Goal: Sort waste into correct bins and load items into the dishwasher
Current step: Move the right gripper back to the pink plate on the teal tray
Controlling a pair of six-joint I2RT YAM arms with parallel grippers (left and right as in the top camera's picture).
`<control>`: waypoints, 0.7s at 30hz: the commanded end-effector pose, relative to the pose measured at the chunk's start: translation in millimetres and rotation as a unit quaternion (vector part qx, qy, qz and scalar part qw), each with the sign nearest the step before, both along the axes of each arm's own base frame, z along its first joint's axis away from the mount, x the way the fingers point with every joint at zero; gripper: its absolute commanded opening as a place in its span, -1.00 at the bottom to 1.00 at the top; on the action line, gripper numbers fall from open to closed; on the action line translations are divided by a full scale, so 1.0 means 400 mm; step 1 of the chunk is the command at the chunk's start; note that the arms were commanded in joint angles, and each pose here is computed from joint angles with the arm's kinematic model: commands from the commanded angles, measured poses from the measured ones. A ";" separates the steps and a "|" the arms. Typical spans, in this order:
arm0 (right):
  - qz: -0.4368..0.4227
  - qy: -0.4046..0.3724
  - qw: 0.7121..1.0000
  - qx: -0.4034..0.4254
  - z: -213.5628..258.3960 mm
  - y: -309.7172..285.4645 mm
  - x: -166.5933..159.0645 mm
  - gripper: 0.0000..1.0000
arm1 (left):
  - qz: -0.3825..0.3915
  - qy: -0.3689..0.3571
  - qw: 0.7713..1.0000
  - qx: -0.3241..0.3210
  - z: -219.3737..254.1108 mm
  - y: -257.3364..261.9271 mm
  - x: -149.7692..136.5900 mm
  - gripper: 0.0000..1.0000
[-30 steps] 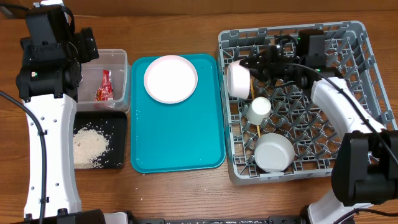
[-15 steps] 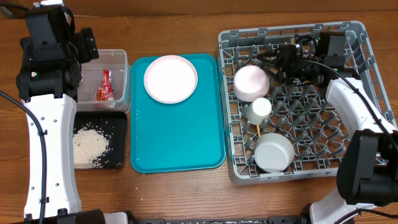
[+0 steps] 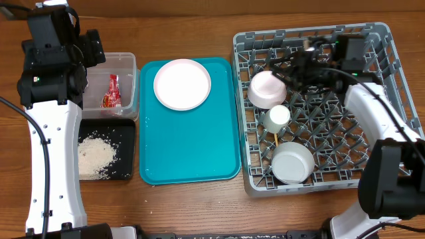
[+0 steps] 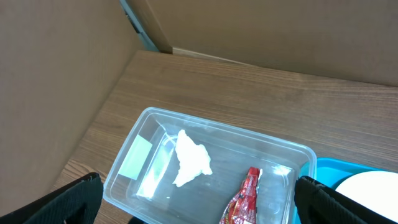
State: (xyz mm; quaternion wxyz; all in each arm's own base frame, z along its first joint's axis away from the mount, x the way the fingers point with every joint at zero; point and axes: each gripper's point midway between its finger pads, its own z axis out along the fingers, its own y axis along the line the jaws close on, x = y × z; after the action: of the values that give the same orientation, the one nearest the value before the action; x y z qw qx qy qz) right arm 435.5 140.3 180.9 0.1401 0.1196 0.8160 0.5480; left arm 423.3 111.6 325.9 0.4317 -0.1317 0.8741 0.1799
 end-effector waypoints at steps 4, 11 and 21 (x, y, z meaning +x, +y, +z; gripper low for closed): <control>0.095 -0.049 0.993 -0.045 -0.022 0.217 -0.070 -0.19 | 0.001 -0.011 1.000 -0.004 0.015 -0.002 0.004 1.00; 0.117 -0.135 0.967 -0.180 -0.086 0.424 -0.130 -0.17 | 0.001 -0.011 1.000 -0.004 0.015 -0.002 0.004 1.00; 0.058 -0.316 0.843 -0.431 -0.109 0.541 -0.182 -0.17 | 0.001 -0.011 1.000 -0.004 0.015 -0.002 0.004 1.00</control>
State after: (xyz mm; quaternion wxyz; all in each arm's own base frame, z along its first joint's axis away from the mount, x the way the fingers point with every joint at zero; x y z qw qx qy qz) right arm 336.4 376.9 134.1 0.2872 -0.1840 0.8915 0.2981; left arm 423.3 111.6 325.9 0.4317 -0.1317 0.8741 0.1799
